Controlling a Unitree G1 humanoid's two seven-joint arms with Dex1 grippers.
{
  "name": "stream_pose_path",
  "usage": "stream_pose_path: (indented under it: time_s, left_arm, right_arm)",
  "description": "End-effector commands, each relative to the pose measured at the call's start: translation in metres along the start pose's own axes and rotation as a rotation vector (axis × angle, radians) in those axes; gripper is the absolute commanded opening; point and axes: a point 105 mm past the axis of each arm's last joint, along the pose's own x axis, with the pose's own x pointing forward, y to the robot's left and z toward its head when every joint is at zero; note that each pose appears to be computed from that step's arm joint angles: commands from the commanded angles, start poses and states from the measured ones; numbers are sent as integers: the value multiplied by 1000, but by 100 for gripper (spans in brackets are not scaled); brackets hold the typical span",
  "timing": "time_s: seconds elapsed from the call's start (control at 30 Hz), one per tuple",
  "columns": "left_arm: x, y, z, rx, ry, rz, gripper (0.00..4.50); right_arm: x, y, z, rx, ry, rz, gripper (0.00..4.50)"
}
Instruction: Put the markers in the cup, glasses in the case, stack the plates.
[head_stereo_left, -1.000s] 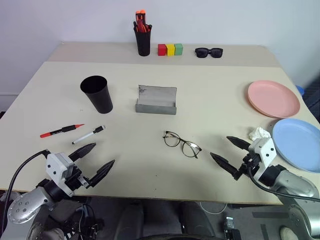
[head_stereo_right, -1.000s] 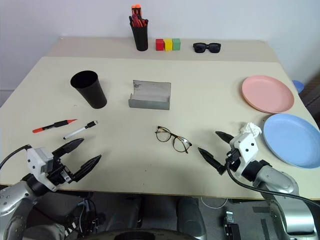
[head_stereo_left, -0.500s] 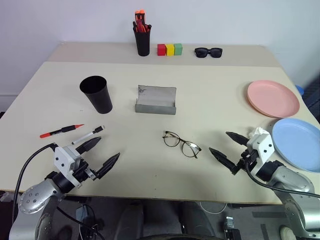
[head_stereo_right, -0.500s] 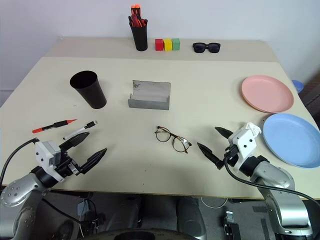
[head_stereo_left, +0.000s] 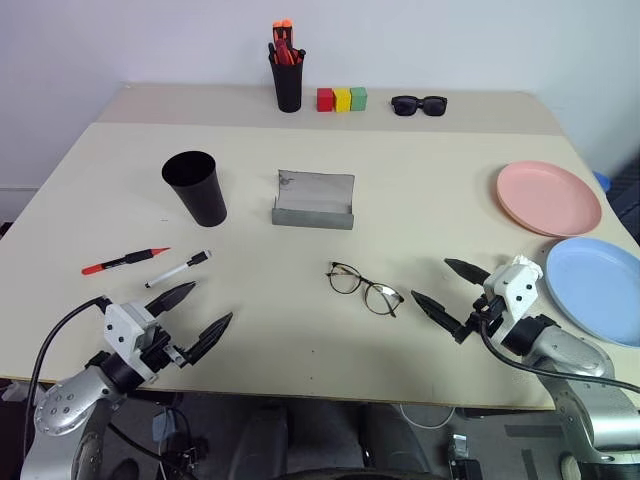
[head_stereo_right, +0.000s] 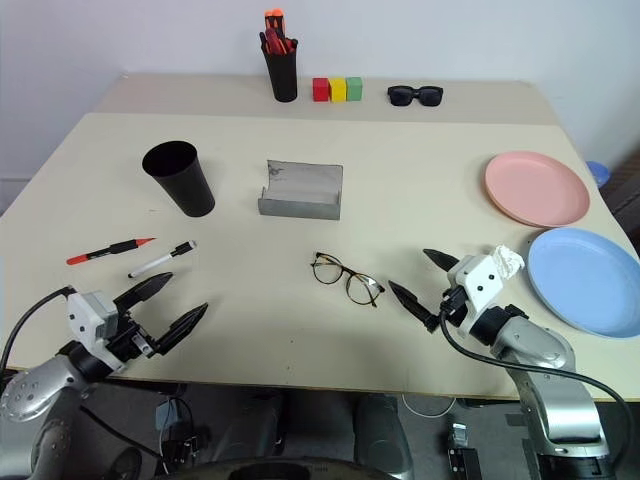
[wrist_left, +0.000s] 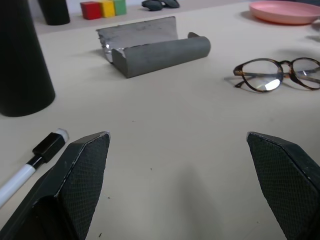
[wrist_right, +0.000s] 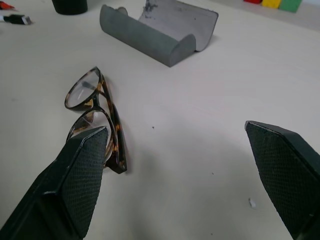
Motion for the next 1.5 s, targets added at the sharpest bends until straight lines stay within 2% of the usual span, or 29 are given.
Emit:
stream_pose_path:
  time_s: [0.03,0.2,0.33,0.53,0.63,0.8,1.07,1.3,1.5]
  left_arm:
    - [6,3,14,-41,-31,58,450]
    - [19,9,29,-124,-43,100,450]
    - [25,18,37,-144,-23,149,450]
    - [31,40,24,-118,200,324,450]
    - [31,45,20,-92,292,356,450]
    - [33,51,25,-72,340,302,450]
    - [34,56,24,-60,401,241,450]
    - [30,66,23,-48,429,254,450]
    - [32,82,20,-38,512,276,450]
  right_arm:
    - [7,4,19,-9,-96,85,449]
    - [35,24,48,-63,-194,313,449]
    - [48,42,61,-95,-228,454,449]
    - [55,60,59,-117,-213,595,449]
    - [56,58,56,-111,-200,620,449]
    - [60,48,51,-107,-198,634,449]
    - [69,51,72,-8,-319,651,449]
    - [72,57,70,-2,-321,657,449]
    - [77,60,70,-10,-331,651,449]
